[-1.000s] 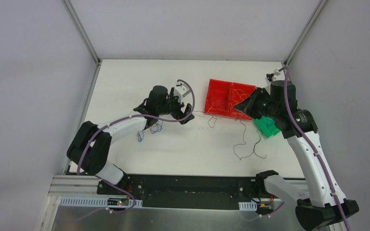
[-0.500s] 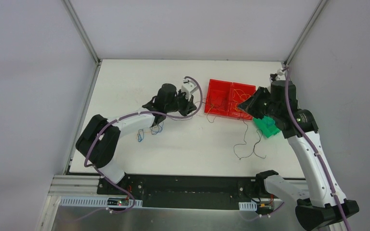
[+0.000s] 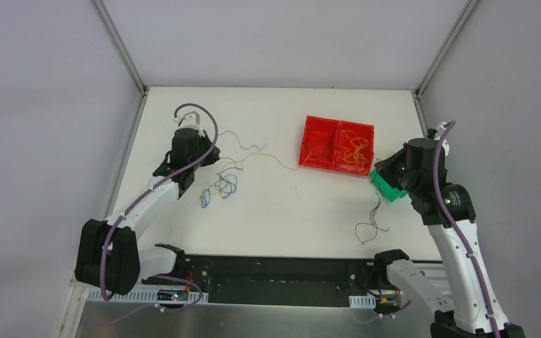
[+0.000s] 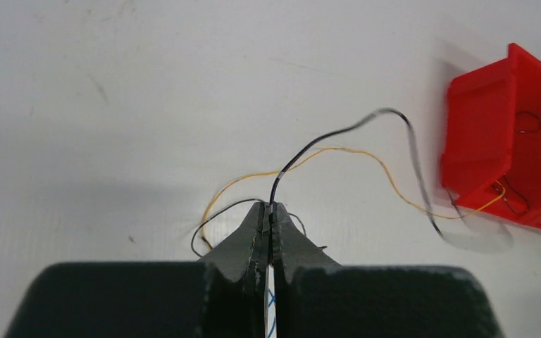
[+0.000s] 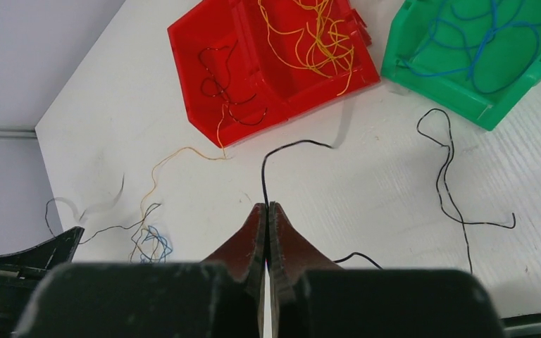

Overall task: Untangle the cables
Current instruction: Untie the cable, then place the cable at the center of the board.

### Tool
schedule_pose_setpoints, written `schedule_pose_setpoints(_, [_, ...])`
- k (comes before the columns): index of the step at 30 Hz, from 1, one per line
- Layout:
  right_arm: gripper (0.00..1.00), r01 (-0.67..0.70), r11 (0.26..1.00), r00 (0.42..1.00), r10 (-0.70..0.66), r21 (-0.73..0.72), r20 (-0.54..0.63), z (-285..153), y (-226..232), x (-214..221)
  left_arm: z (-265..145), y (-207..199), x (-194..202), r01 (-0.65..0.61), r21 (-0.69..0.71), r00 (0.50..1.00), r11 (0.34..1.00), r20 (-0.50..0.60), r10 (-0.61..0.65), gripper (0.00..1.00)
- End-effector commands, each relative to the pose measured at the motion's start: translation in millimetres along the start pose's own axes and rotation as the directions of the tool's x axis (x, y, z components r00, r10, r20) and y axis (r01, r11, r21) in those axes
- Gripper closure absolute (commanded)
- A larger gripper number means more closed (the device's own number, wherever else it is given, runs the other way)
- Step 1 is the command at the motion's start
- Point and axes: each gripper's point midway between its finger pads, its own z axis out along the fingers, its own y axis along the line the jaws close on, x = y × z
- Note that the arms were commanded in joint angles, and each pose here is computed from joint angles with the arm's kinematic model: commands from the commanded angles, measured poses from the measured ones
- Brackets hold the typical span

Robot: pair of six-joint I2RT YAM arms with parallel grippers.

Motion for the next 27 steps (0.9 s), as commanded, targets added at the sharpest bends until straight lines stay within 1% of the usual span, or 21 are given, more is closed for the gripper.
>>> schedule_pose_setpoints(1, [1.0,0.003,0.997,0.996,-0.01,-0.082,-0.088,7.1,16.8,15.4,-13.5,19.3,-1.8,0.044,-0.139,0.999,0.989,-0.008,-0.046,1.0])
schedule_pose_setpoints(4, [1.0,0.001,0.988,0.99,-0.022,-0.154,-0.14,6.8,29.5,25.0,-17.3,16.2,-5.5,0.038,-0.134,0.999,0.99,-0.017,-0.04,1.0])
schedule_pose_setpoints(7, [1.0,0.003,0.988,0.986,-0.029,-0.155,-0.167,8.4,28.5,31.3,-21.8,10.4,-0.8,0.031,-0.104,0.998,0.994,-0.052,-0.037,1.0])
schedule_pose_setpoints(8, [1.0,0.0,0.989,0.984,-0.027,-0.15,-0.174,9.7,26.8,33.9,-22.9,7.1,2.1,0.039,-0.086,0.997,0.996,-0.066,-0.045,0.97])
schedule_pose_setpoints(9, [1.0,-0.005,0.989,0.983,-0.022,-0.148,-0.184,11.0,25.2,37.3,-23.6,3.3,7.1,0.049,-0.065,0.995,0.997,-0.085,-0.054,0.92])
schedule_pose_setpoints(10, [1.0,-0.011,0.988,0.979,-0.02,-0.154,-0.201,12.3,24.9,42.0,-24.4,-0.5,11.2,0.064,-0.046,0.992,0.997,-0.102,-0.069,0.81])
schedule_pose_setpoints(11, [1.0,-0.017,0.987,0.976,-0.018,-0.159,-0.217,13.7,24.3,46.8,-25.8,-4.0,16.8,0.074,-0.032,0.99,0.997,-0.122,-0.078,0.72])
schedule_pose_setpoints(12, [1.0,-0.023,0.987,0.971,-0.015,-0.159,-0.237,15.5,23.1,52.3,-27.4,-6.0,21.3,0.075,-0.025,0.988,0.997,-0.136,-0.078,0.6])
schedule_pose_setpoints(15, [1.0,-0.036,0.985,0.955,-0.017,-0.171,-0.298,19.3,22.2,67.5,-35.7,-10.0,28.2,0.048,-0.02,0.987,0.999,-0.154,-0.051,0.36])
schedule_pose_setpoints(17, [1.0,-0.048,0.982,0.941,-0.018,-0.184,-0.338,19.8,23.6,76.2,-42.9,-14.8,26.6,0.027,-0.008,0.989,1.0,-0.143,-0.028,0.27])
schedule_pose_setpoints(18, [1.0,-0.052,0.98,0.934,-0.02,-0.19,-0.357,20.1,24.3,80.4,-47.2,-18.0,25.0,0.016,0.002,0.991,1.0,-0.135,-0.015,0.2])
schedule_pose_setpoints(19, [1.0,-0.057,0.98,0.928,-0.019,-0.193,-0.371,20.5,24.5,83.6,-51.3,-21.6,23.7,0.003,0.011,0.992,1.0,-0.129,-0.002,0.15])
schedule_pose_setpoints(23, [1.0,-0.082,0.982,0.919,0.008,-0.173,-0.395,23.9,20.4,91.3,-68.6,-36.1,19.4,-0.045,0.041,0.993,0.998,-0.11,0.049,0.13])
schedule_pose_setpoints(24, [1.0,-0.093,0.982,0.918,0.02,-0.167,-0.396,24.6,19.0,92.9,-71.7,-40.0,18.4,-0.054,0.05,0.993,0.997,-0.104,0.059,0.08])
schedule_pose_setpoints(25, [1.0,-0.102,0.983,0.917,0.032,-0.155,-0.397,26.1,16.4,95.0,-75.0,-44.2,17.5,-0.061,0.06,0.993,0.996,-0.099,0.067,0.05])
schedule_pose_setpoints(27, [1.0,-0.111,0.988,0.915,0.058,-0.112,-0.399,30.0,6.6,100.1,-80.8,-52.5,16.7,-0.071,0.082,0.992,0.994,-0.098,0.079,0.04])
